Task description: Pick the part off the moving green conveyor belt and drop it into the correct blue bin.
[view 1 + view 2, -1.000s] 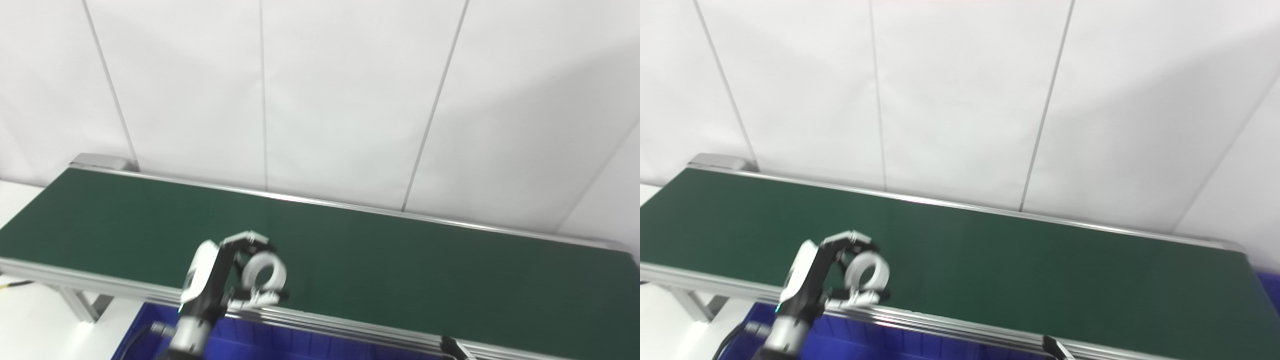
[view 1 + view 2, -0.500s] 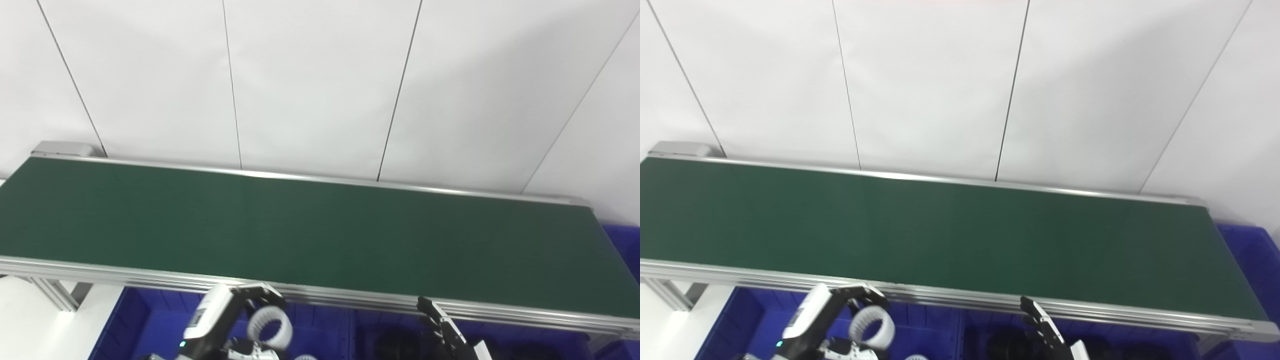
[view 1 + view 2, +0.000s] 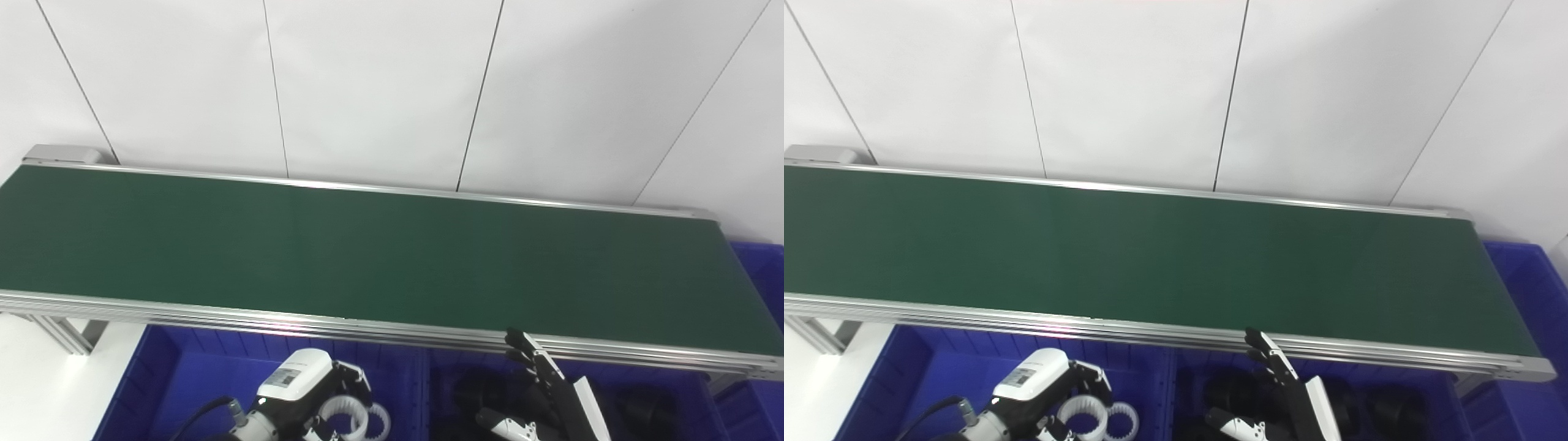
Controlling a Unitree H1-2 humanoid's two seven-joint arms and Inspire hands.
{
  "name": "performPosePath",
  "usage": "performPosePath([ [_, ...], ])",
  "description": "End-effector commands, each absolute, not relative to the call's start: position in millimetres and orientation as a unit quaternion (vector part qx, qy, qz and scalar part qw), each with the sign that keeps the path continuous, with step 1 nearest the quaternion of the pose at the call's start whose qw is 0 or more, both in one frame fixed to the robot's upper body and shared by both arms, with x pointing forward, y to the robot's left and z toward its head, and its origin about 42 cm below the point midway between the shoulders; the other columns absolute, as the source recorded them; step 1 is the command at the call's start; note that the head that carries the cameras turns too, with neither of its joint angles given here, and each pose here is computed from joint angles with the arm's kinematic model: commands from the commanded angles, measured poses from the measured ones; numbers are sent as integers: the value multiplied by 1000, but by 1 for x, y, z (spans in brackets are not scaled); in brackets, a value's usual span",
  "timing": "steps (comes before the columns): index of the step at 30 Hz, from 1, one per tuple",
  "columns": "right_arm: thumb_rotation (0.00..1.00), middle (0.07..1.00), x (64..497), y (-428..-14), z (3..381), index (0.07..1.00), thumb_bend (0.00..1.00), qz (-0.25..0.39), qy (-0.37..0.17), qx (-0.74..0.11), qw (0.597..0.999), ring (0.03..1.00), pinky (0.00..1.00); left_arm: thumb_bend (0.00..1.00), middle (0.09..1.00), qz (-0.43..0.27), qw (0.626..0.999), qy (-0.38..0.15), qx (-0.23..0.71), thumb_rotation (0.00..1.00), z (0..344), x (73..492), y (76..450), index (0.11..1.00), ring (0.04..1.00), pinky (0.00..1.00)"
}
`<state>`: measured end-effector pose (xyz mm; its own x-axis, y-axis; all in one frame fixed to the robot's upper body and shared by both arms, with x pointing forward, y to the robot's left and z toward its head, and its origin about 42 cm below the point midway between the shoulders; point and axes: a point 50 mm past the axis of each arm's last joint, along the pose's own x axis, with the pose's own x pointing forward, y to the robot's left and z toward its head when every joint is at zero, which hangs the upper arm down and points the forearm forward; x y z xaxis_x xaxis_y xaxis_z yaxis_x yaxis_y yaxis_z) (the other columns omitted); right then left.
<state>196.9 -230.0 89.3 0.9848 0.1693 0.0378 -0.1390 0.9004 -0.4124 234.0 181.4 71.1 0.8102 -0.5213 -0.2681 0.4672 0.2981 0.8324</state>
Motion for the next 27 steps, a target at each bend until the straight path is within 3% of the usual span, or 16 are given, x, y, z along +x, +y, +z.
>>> performPosePath([
  [1, 492, 886, 199, -229, 103, 900, 793, 76, -64, -207, 973, 837, 746, 500, 687, -295, 783, -44, 546, 47, 86, 241, 181, 499, 658, 624],
  [3, 489, 886, 198, -229, 104, 902, 790, 77, -63, -207, 973, 838, 747, 501, 726, -288, 774, -42, 563, 53, 86, 240, 179, 499, 710, 683],
  [4, 488, 889, 198, -229, 104, 903, 789, 77, -63, -207, 973, 840, 750, 571, 790, -283, 771, -41, 568, 28, 86, 239, 178, 679, 763, 746],
  [6, 491, 891, 197, -229, 105, 905, 792, 78, -63, -204, 974, 845, 758, 636, 857, -272, 763, -39, 585, 57, 86, 237, 178, 786, 819, 798],
  [10, 496, 889, 197, -229, 107, 904, 798, 77, -63, -204, 974, 842, 754, 695, 907, -258, 746, -39, 612, 117, 85, 234, 176, 855, 868, 860],
  [14, 490, 889, 196, -228, 107, 899, 798, 77, -66, -204, 974, 838, 748, 736, 969, -249, 761, -34, 598, 158, 85, 232, 178, 979, 925, 901],
  [18, 494, 894, 194, -227, 108, 903, 793, 77, -63, -204, 974, 843, 750, 780, 985, -243, 802, -47, 544, 258, 87, 231, 182, 999, 936, 878],
  [21, 502, 890, 194, -227, 109, 904, 798, 78, -65, -203, 974, 842, 753, 804, 968, -245, 852, -62, 459, 298, 87, 232, 191, 985, 907, 825],
  [27, 505, 883, 194, -226, 110, 901, 805, 79, -63, -204, 974, 836, 750, 841, 924, -262, 891, -95, 359, 333, 89, 232, 203, 928, 861, 774],
])
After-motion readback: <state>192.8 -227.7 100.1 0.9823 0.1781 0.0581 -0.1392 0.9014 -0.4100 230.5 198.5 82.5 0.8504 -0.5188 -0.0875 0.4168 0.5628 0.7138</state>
